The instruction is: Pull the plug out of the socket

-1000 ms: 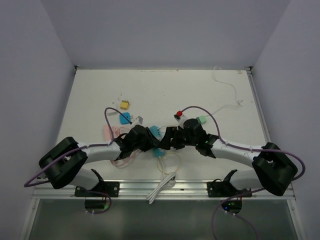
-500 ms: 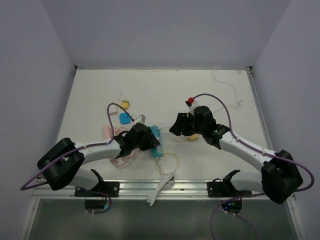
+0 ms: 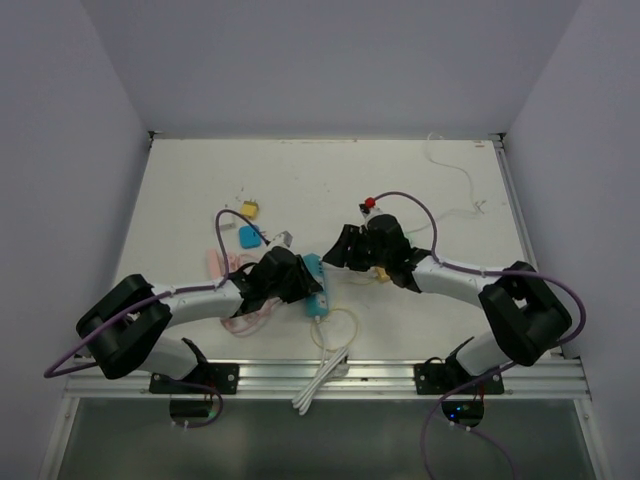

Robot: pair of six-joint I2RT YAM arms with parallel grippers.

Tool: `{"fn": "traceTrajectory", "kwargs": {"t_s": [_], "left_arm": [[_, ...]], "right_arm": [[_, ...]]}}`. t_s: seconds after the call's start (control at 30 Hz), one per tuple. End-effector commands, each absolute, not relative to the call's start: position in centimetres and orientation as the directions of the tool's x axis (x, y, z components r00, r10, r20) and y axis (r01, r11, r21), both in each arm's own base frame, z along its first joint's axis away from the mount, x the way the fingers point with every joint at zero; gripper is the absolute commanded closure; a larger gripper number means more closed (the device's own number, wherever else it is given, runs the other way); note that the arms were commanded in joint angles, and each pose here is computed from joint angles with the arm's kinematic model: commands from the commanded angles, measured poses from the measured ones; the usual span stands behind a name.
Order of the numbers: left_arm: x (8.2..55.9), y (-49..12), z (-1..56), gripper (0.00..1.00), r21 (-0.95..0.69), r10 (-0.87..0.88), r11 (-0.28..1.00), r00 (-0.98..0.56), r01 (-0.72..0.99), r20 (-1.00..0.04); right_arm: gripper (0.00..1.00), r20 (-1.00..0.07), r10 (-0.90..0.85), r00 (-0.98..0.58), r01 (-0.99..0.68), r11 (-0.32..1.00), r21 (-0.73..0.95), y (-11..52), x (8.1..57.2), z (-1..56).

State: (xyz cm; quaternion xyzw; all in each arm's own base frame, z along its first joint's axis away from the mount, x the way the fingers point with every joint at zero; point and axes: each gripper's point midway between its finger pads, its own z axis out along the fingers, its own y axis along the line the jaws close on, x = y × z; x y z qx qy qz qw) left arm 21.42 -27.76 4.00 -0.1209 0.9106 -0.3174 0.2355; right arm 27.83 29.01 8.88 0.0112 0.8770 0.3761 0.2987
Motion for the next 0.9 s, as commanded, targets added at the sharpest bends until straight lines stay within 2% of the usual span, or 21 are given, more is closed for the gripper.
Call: {"fn": "traceTrajectory", "kwargs": {"t_s": [0.0,0.27,0.37,0.43,0.47,0.63,0.87], "left_arm": [[21.6,-28.6,5.1,1.0,-0.686,-0.392,0.725,-0.853,-0.056,-0.345],[21.4,-28.5,4.4,1.0,-0.65,-0.334,0.76,-0.869,-0.019,-0.365],[21.5,-28.0,4.2,1.0,-0.605,-0.29,0.797,-0.872,0.009,-0.395],[21.7,-28.0,4.4,1.0,-0.581,-0.263,0.813,-0.874,0.027,-0.408],[21.7,-27.9,4.2,1.0,-0.56,-0.232,0.827,-0.877,0.05,-0.421],[21.9,-27.5,4.2,1.0,-0.454,-0.102,0.883,-0.895,0.12,-0.435],[21.7,-27.1,4.5,1.0,-0.443,-0.033,0.878,-0.901,0.181,-0.433]], "right_arm": [[0.48,-0.549,0.315,-0.774,-0.199,0.702,0.684,29.7,29.4,9.7],[0.49,-0.597,0.184,-0.781,-0.291,0.738,0.608,30.9,27.8,8.8],[0.48,-0.673,0.053,-0.738,-0.378,0.794,0.476,29.1,27.7,9.7],[0.47,-0.712,-0.097,-0.696,-0.47,0.811,0.349,27.9,27.5,10.5],[0.46,-0.702,-0.152,-0.696,-0.471,0.834,0.287,26.6,27.3,10.0],[0.47,-0.727,-0.365,-0.582,-0.618,0.78,0.103,24.9,27.8,10.7],[0.48,-0.699,-0.479,-0.53,-0.71,0.702,0.058,26.2,28.6,9.0]]}}
